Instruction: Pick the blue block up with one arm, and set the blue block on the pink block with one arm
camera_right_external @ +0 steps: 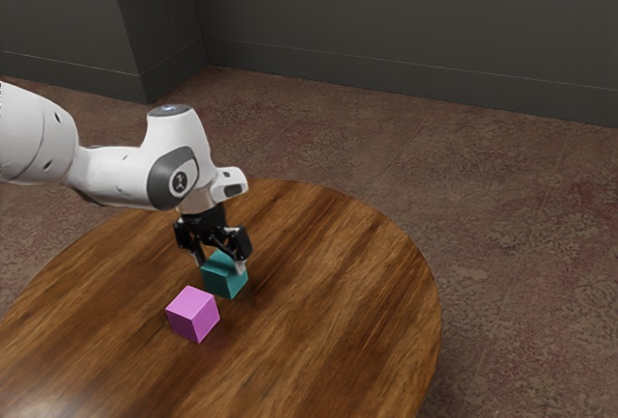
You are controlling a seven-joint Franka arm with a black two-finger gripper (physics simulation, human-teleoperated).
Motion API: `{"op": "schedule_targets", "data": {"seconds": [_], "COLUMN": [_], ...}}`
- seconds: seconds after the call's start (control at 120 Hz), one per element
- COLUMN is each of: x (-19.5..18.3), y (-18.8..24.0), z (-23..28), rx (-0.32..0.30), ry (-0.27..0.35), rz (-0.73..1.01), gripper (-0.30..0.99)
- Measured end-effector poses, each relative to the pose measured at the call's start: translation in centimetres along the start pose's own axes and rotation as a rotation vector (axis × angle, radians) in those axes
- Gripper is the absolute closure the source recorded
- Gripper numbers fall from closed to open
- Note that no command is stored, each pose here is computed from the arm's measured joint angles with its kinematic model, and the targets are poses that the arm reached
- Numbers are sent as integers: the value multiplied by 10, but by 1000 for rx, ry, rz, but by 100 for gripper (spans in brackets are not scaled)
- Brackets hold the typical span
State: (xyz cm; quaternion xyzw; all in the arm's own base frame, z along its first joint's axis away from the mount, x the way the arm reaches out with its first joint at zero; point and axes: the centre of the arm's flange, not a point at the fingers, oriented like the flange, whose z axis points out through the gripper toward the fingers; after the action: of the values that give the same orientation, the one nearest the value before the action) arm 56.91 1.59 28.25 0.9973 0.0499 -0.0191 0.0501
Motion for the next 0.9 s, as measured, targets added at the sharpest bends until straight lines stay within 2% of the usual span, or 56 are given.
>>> {"op": "schedule_targets", "data": {"seconds": [0.358, 0.75, 0.783, 0.9], "x": [11, 22, 22, 23], "y": [-11, -14, -14, -13], "z": [25, 27, 27, 24], "rx": [-6, -4, -5, -4], "ry": [-22, -4, -3, 5], "rz": [0, 67, 72, 91], "gripper": [0, 0, 2, 19]}}
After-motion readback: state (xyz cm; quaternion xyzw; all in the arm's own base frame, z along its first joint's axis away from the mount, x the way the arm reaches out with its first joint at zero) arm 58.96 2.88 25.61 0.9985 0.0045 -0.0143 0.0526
